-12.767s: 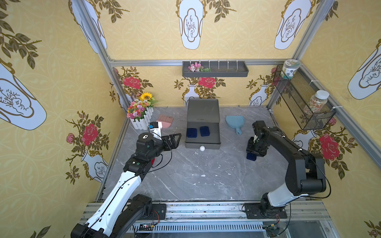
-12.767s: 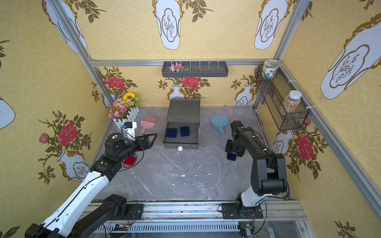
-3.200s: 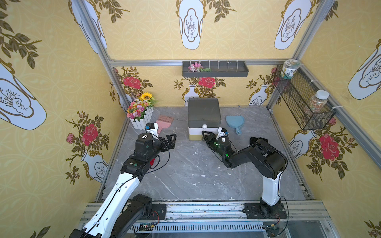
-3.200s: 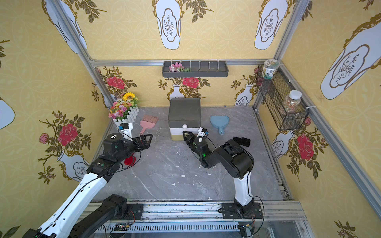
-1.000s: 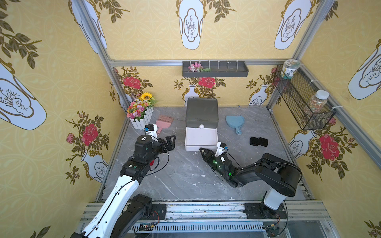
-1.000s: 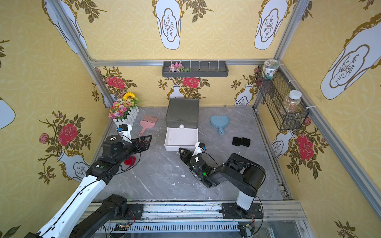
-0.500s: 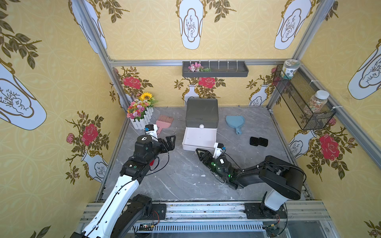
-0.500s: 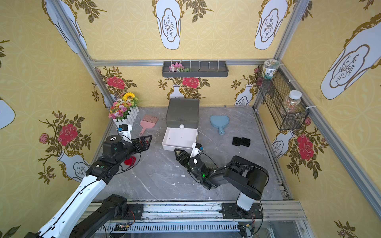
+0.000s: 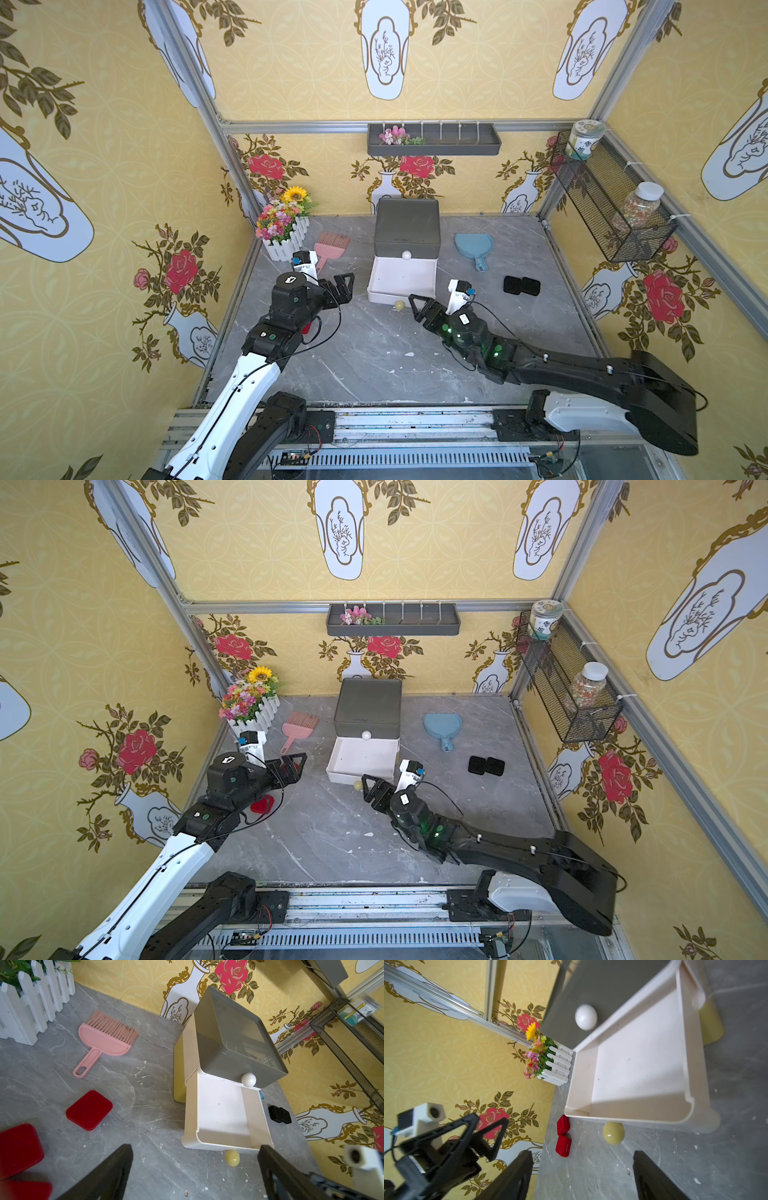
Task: Place the brooch boxes into the drawer by color
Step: Pick up the brooch box from the center of the board.
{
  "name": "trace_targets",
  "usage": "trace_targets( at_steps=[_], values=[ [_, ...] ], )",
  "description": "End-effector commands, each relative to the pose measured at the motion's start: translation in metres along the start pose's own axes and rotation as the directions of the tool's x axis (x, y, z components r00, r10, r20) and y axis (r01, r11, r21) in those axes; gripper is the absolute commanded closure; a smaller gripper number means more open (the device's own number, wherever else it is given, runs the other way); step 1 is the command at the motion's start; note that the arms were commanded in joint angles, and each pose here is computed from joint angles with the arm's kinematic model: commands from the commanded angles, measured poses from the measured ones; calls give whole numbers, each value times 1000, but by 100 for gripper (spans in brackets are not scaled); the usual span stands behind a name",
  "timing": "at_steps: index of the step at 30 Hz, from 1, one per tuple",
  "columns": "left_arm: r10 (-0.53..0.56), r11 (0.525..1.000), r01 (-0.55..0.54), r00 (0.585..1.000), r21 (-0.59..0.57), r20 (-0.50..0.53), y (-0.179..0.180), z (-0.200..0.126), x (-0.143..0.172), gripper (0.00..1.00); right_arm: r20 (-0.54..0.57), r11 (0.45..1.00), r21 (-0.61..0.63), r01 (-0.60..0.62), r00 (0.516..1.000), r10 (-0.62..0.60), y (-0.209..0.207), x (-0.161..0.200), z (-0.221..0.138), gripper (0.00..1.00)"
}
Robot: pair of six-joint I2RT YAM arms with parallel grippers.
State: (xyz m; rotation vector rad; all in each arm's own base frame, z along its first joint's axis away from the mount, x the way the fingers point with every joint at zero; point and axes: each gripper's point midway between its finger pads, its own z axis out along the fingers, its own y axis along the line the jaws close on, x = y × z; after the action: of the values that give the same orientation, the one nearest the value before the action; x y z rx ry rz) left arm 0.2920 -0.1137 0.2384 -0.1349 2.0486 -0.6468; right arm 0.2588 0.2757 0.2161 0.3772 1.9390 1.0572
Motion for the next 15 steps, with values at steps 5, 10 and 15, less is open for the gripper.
trace_targets(
  at_steps=[5,10,15],
  values=[
    [-10,1000,10,1000,1,-6,2,2,3,0,-202,784,526,329,944,-260,-71,-129,-75,10],
    [-13,1000,13,1000,7,-16,1,5,5,0,-364,721,615,319,926,-100,-123,-178,-82,8],
    [-14,1000,14,1000,7,-10,1,3,5,0,-470,637,677,370,883,-14,-168,-184,-59,7]
  ],
)
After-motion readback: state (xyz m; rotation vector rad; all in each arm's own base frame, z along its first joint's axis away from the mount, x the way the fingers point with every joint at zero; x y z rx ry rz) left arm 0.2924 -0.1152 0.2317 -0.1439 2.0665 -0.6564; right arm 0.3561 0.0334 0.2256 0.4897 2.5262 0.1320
